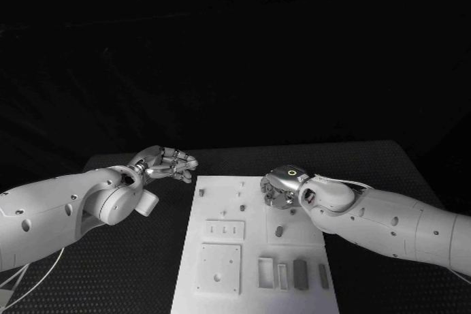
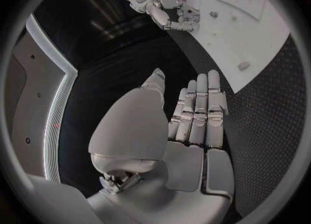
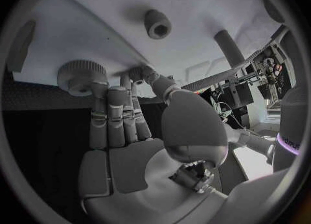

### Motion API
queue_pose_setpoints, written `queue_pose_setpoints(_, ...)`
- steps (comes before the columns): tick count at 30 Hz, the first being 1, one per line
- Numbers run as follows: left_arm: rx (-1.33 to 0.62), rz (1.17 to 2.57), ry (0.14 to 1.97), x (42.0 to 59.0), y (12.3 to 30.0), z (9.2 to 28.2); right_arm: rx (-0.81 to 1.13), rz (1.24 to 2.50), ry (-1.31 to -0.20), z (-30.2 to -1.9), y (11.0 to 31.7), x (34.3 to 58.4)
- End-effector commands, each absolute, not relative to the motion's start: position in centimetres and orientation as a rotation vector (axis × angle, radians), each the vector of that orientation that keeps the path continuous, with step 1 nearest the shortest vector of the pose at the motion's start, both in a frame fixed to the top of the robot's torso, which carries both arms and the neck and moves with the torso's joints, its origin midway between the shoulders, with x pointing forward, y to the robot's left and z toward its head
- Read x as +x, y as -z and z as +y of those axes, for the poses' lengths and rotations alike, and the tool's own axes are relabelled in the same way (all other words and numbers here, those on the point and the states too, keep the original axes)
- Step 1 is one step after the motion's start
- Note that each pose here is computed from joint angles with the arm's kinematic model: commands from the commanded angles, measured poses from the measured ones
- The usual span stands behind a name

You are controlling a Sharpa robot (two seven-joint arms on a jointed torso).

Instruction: Assemble the parts on the task board

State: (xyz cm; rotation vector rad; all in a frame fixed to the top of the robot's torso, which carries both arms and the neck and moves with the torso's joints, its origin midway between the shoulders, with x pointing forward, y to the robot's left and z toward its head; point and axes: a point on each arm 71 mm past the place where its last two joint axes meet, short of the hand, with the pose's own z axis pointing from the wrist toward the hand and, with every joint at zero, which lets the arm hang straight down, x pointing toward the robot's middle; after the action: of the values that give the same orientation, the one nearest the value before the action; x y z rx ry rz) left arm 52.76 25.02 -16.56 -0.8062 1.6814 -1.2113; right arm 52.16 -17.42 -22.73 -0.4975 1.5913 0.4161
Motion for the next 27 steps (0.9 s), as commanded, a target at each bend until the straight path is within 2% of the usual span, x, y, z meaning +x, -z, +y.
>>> queue_pose_setpoints(1, -0.803, 1.69, 1.228, 52.72, 16.55, 24.93, -0.523, 1.687, -0.351, -18.3, 24.62, 51.81)
queue_pose_setpoints(27, -0.807, 1.692, 1.224, 52.74, 16.59, 25.05, -0.512, 1.648, -0.344, -18.3, 24.31, 51.98)
